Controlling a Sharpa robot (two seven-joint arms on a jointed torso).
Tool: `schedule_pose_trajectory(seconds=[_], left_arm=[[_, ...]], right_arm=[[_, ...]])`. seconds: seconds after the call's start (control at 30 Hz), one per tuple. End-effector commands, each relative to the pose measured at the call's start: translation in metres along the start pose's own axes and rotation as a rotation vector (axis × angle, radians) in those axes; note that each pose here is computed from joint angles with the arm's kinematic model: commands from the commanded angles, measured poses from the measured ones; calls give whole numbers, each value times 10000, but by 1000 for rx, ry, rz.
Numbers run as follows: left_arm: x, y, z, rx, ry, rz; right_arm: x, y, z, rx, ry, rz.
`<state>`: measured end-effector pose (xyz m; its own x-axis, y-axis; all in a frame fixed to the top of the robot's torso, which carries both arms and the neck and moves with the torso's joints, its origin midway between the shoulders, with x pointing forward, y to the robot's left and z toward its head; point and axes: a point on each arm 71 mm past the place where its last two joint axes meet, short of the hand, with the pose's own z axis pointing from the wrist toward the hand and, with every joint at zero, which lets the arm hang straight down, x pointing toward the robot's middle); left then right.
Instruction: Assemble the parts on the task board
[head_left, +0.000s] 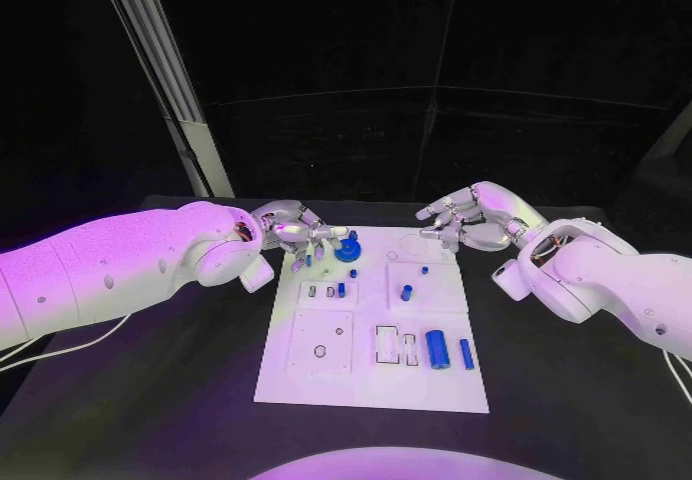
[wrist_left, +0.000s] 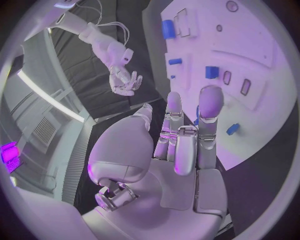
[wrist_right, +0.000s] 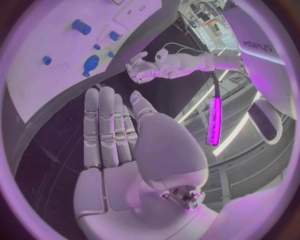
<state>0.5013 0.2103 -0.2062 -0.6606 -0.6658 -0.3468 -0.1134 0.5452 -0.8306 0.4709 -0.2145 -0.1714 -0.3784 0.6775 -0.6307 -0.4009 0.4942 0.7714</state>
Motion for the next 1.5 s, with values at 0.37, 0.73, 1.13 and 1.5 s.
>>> schedule_pose_trajectory(seconds=[0.37, 0.73, 1.13, 1.5], left_arm=[[135, -46, 225, -382, 123, 443], [263, -150, 413, -425, 150, 531], [358, -183, 491, -455, 201, 573], [389, -205, 527, -472, 204, 583]], right_arm=[[-163, -113, -25, 69, -51, 174], [-171, -143, -1, 87, -56, 174], [-156, -149, 20, 93, -50, 177], [-146, -155, 36, 98, -46, 178]])
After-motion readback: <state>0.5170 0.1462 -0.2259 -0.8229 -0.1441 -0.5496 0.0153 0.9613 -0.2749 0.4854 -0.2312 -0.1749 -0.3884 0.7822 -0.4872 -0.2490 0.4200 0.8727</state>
